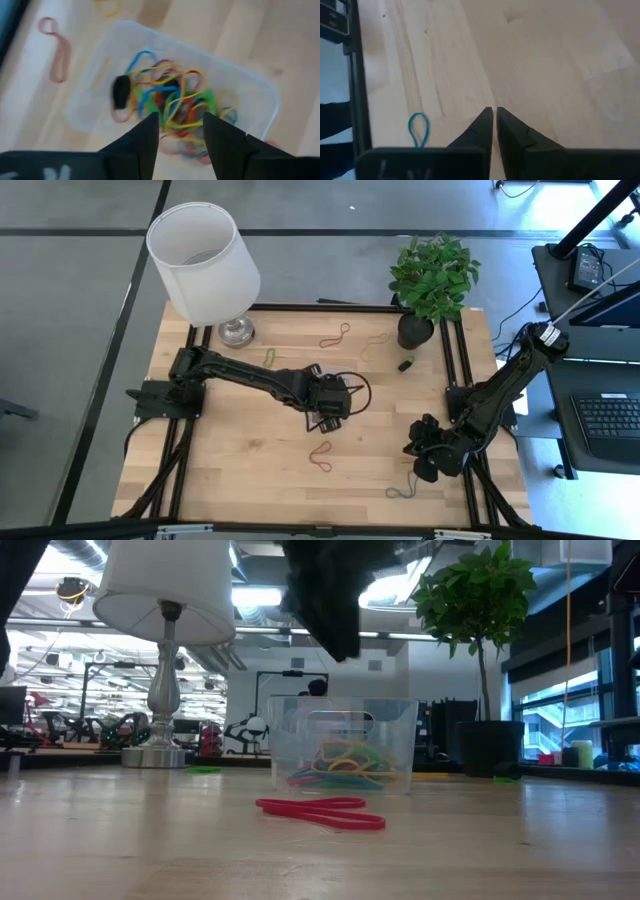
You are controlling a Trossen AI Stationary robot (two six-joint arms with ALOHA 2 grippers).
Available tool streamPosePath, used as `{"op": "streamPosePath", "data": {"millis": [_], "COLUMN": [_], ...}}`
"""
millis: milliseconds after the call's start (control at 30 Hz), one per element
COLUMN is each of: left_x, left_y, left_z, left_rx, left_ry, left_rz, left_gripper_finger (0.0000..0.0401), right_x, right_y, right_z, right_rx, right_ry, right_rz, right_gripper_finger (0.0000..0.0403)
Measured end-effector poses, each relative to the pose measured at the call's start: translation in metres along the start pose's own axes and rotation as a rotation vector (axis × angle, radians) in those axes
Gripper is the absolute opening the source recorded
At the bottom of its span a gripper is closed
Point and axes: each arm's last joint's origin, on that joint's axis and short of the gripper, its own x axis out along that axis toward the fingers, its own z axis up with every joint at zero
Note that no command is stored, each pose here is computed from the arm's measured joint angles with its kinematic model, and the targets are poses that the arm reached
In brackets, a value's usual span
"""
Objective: Pick and place rubber bands into bin
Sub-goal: Put the blue rubber band into the bin
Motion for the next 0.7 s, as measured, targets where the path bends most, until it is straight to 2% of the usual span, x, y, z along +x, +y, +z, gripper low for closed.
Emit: {"op": "streamPosePath", "data": {"millis": [100,200,300,433,567,700], "left_x": [-0.019,-0.032,-0.035,-0.030,-0.031,-0.034], "left_y": [0.006,0.005,0.004,0.009,0.023,0.041], "left_z": [-0.006,-0.014,-0.029,-0.061,-0.094,-0.125], "left_rx": [0.053,0.140,0.213,0.264,0.233,0.177], "left_ry": [-0.003,0.023,0.037,0.063,0.026,-0.104], "left_rz": [0.061,0.074,0.048,0.044,-0.077,-0.245], "left_gripper_finger": [0.0145,0.0126,0.0087,0.0016,0.0003,0.0002], "right_x": [-0.004,-0.011,-0.019,-0.026,-0.022,-0.006], "right_y": [0.007,0.017,0.035,0.067,0.096,0.116], "right_z": [0.003,0.011,0.023,0.036,0.040,0.033], "right_rx": [0.001,-0.015,-0.061,-0.176,-0.293,-0.366], "right_ry": [0.044,0.063,0.082,0.132,0.261,0.374], "right_rz": [0.030,0.001,-0.044,-0.109,-0.129,-0.131], "right_gripper_finger": [0.0007,0.0005,0.0003,0.0002,0.0002,0.0010]}}
